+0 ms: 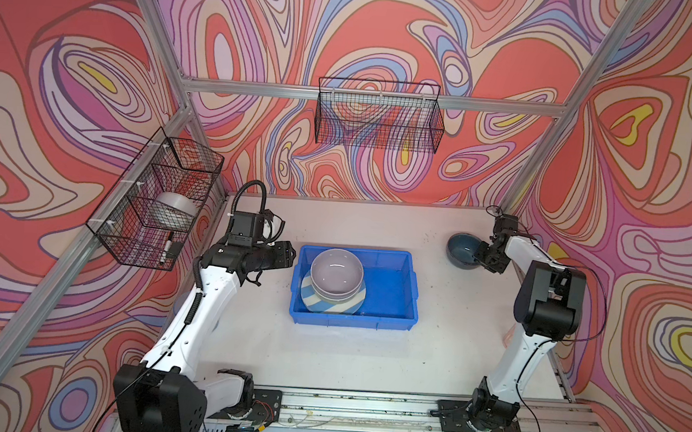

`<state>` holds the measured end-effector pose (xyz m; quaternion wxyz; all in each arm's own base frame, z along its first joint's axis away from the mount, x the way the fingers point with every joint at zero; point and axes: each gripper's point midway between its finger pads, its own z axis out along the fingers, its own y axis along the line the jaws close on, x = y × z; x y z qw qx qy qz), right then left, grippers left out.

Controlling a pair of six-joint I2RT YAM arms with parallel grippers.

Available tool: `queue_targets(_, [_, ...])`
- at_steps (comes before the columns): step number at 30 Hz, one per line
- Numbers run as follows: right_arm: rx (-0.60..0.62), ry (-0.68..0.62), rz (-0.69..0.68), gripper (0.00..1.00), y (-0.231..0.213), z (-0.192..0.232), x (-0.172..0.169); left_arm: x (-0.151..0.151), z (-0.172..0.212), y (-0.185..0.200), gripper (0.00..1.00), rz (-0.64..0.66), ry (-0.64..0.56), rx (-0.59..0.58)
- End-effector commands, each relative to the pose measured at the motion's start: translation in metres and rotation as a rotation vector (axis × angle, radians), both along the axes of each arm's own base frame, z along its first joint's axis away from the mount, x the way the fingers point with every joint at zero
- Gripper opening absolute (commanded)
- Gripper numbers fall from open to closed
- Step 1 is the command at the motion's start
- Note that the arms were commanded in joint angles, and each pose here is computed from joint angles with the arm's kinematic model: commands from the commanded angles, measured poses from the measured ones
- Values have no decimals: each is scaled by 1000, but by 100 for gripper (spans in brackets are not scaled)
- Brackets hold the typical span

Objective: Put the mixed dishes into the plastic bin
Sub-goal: 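Pinch the rim of the dark teal bowl with the right gripper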

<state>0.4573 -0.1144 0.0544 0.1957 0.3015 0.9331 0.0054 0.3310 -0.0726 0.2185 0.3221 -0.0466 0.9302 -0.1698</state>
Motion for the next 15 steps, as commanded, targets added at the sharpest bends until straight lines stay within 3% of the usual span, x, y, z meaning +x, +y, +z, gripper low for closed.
queue_targets(1, [20,-17,5,23,2,0,6,-4,0,2,62,-12,3,9])
queue_targets(9, [41,-27,21,1,8,8,4,-4,0,2,62,-11,5,8])
queue_targets(15, [67,-76,48,0,17,34,0,-4,0,1,62,-13,4,5])
